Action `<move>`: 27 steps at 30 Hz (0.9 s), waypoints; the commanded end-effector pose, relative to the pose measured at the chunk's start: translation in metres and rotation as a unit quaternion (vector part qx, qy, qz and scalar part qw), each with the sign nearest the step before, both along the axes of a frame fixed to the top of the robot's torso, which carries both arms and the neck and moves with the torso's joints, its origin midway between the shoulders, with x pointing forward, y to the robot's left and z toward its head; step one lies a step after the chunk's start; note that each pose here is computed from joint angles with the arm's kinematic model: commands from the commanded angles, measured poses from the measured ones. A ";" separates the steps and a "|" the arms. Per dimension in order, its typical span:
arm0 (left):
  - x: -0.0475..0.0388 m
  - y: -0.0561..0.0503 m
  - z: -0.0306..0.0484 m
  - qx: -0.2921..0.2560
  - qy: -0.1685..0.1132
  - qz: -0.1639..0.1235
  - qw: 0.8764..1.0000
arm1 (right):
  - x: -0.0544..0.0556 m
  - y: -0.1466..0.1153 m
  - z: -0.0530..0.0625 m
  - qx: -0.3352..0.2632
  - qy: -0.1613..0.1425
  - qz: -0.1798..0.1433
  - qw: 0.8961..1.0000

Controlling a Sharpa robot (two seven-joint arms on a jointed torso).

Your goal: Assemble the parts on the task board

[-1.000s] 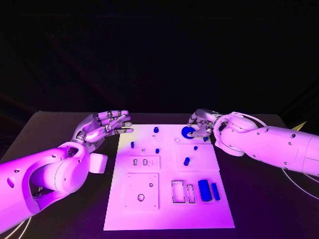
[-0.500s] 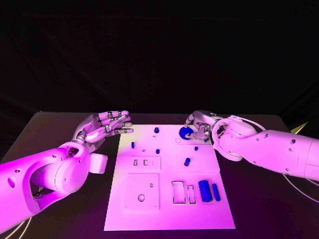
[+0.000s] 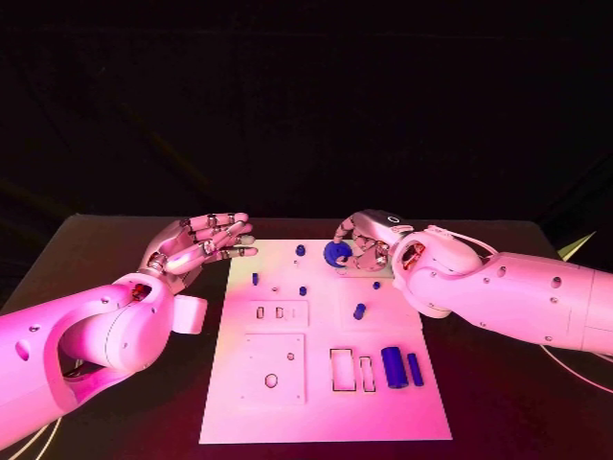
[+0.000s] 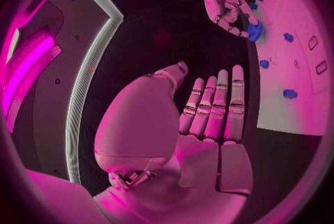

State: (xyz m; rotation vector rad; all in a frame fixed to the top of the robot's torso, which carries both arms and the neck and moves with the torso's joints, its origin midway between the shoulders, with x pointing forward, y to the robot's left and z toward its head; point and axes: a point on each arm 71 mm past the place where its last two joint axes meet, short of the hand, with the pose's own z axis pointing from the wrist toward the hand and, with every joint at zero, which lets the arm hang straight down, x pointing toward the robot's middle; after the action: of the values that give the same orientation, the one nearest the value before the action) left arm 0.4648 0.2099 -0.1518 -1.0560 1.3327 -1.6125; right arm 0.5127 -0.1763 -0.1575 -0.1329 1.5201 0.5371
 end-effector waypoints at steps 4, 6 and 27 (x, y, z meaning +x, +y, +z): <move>-0.0008 -0.004 0.0017 -0.007 -0.003 -0.012 1.000 | -0.004 0.024 0.005 -0.031 -0.058 0.023 0.998; -0.0009 -0.004 0.0018 -0.007 -0.003 -0.012 1.000 | -0.004 0.030 0.005 -0.032 -0.062 0.026 0.997; -0.0005 -0.007 0.0014 -0.007 -0.001 -0.015 1.000 | -0.003 0.074 -0.018 -0.043 -0.046 0.043 0.997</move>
State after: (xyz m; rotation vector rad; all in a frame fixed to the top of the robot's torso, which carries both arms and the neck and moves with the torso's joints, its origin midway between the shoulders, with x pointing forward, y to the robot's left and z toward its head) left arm 0.4648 0.2056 -0.1519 -1.0541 1.3396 -1.6236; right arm 0.5100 -0.1039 -0.1745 -0.2696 1.4536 0.5434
